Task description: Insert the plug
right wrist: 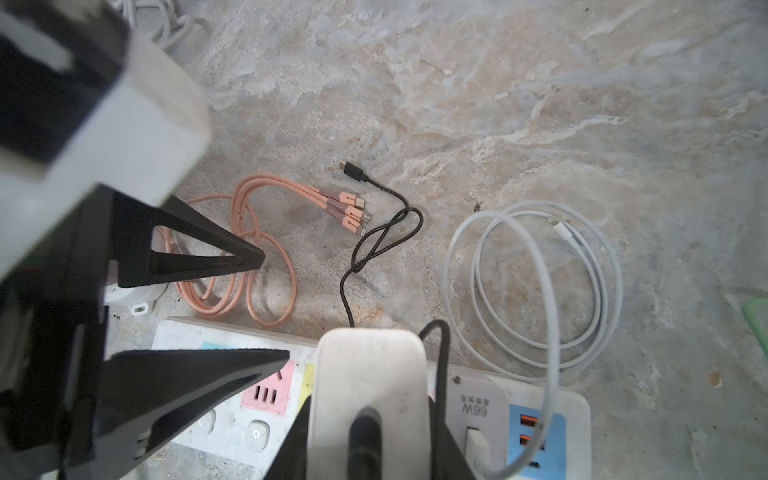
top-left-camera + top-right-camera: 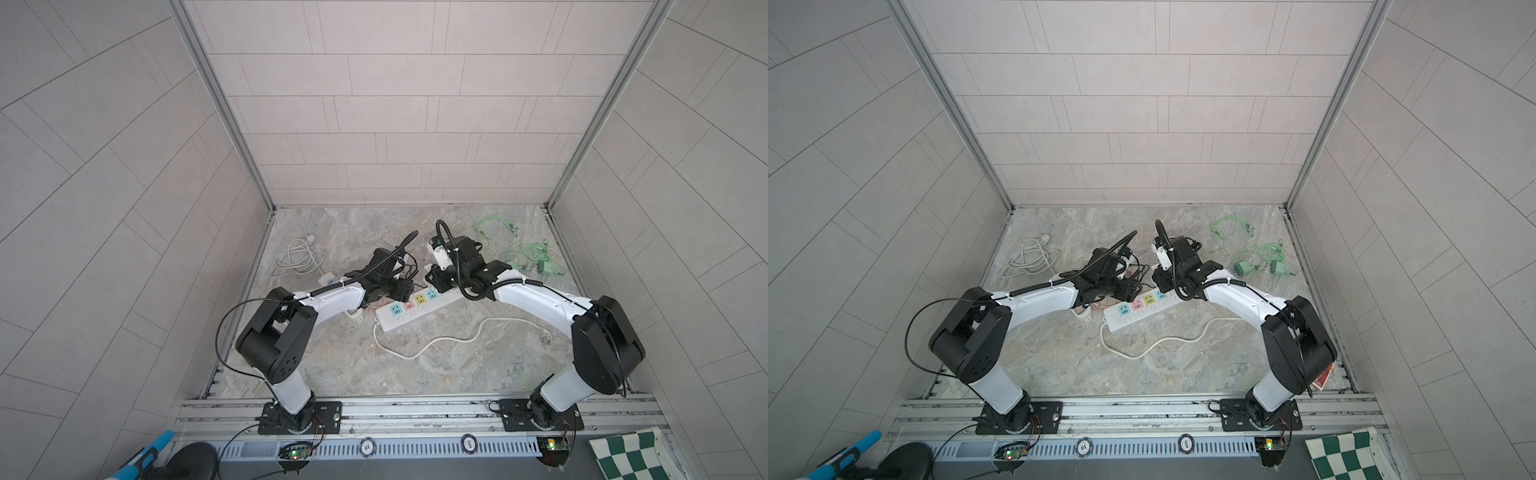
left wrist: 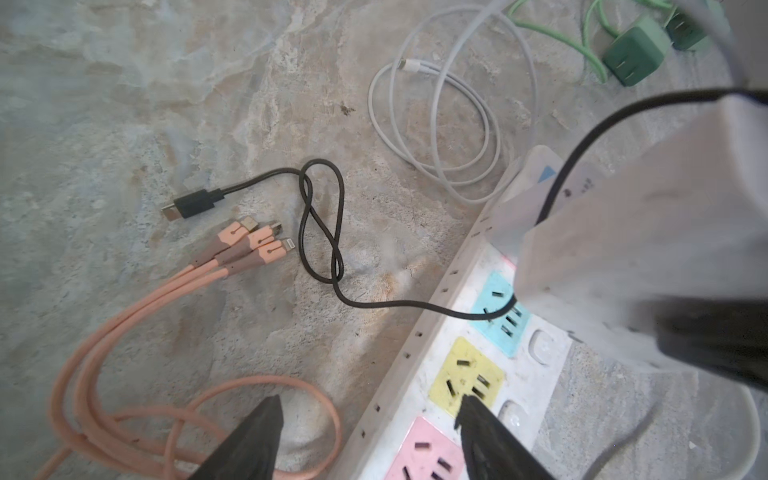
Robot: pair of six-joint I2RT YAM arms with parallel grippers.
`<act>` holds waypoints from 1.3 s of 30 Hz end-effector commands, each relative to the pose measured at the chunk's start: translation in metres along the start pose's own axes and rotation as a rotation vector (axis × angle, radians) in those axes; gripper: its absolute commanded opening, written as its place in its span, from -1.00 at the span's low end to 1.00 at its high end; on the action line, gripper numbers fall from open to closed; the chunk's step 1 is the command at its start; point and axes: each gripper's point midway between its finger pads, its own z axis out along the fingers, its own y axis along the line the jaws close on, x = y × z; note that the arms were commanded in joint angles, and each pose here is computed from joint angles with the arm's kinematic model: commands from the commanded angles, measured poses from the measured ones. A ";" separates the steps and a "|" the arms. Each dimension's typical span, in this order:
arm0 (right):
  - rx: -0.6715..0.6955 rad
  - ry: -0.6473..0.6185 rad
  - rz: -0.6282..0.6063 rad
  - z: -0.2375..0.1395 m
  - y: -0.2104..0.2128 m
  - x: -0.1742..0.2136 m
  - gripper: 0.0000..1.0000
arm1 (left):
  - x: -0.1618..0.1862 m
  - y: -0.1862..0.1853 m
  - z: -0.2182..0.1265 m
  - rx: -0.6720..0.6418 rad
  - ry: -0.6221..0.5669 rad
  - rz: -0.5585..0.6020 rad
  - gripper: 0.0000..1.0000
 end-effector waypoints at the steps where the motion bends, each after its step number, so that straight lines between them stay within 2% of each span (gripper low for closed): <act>1: -0.012 -0.042 -0.014 -0.005 0.004 -0.011 -0.96 | 0.022 0.005 0.005 -0.021 0.128 0.034 0.46; 7: -0.035 -0.069 0.006 -0.006 0.008 -0.017 -0.96 | 0.009 -0.017 0.011 0.096 0.115 0.067 0.45; 10: -0.066 -0.097 0.016 -0.011 0.014 -0.025 -0.96 | 0.007 -0.019 0.019 0.113 0.143 0.094 0.45; 17: -0.105 -0.118 0.038 -0.017 0.021 -0.028 -0.96 | -0.015 -0.007 0.037 0.048 0.112 0.071 0.45; 20: -0.119 -0.125 0.042 -0.020 0.022 -0.027 -0.96 | -0.027 0.008 0.045 0.009 0.086 0.018 0.43; 23: -0.119 -0.110 0.036 -0.018 0.022 -0.020 -0.96 | -0.044 0.015 0.045 0.017 0.020 -0.030 0.43; 26: -0.117 -0.086 0.038 -0.012 0.020 -0.009 -0.96 | -0.058 0.017 0.042 -0.006 -0.026 -0.024 0.43; 31: -0.138 -0.074 0.060 -0.004 0.021 0.000 -0.96 | -0.076 0.008 0.046 0.050 -0.056 -0.003 0.43; 34: -0.143 -0.079 0.058 -0.006 0.023 -0.002 -0.96 | -0.072 -0.002 0.056 0.114 -0.024 0.018 0.43; 39: -0.127 -0.098 0.052 -0.013 0.016 -0.005 -0.96 | -0.046 0.013 0.058 0.050 0.136 0.003 0.43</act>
